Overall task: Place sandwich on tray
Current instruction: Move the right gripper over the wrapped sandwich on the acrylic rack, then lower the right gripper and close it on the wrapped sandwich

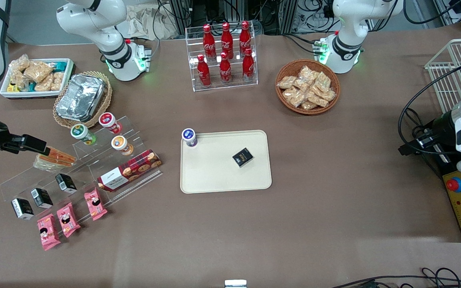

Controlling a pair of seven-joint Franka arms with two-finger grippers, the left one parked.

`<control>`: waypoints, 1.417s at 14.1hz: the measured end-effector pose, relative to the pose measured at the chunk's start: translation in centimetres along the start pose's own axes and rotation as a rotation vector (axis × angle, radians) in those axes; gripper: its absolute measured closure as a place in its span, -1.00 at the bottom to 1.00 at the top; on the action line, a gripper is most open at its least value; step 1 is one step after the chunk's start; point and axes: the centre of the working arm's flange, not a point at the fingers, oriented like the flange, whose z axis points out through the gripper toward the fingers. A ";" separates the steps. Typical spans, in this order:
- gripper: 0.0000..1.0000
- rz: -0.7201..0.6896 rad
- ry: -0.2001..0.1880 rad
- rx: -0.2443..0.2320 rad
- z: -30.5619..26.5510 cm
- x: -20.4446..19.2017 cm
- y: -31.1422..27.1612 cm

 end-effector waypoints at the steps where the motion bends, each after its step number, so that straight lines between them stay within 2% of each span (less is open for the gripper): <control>1: -1.00 0.011 -0.006 -0.001 0.0 0.0 0.6; 6: -1.00 0.081 -0.048 -0.006 0.2 -0.5 4.6; 12: -0.99 0.146 -0.066 -0.007 1.1 -0.5 7.8; 14: -0.99 0.237 -0.082 -0.015 2.0 -0.2 9.4; 17: -0.99 0.450 -0.102 -0.029 3.4 0.0 9.8; 20: -0.99 0.692 -0.094 -0.041 5.7 0.2 10.0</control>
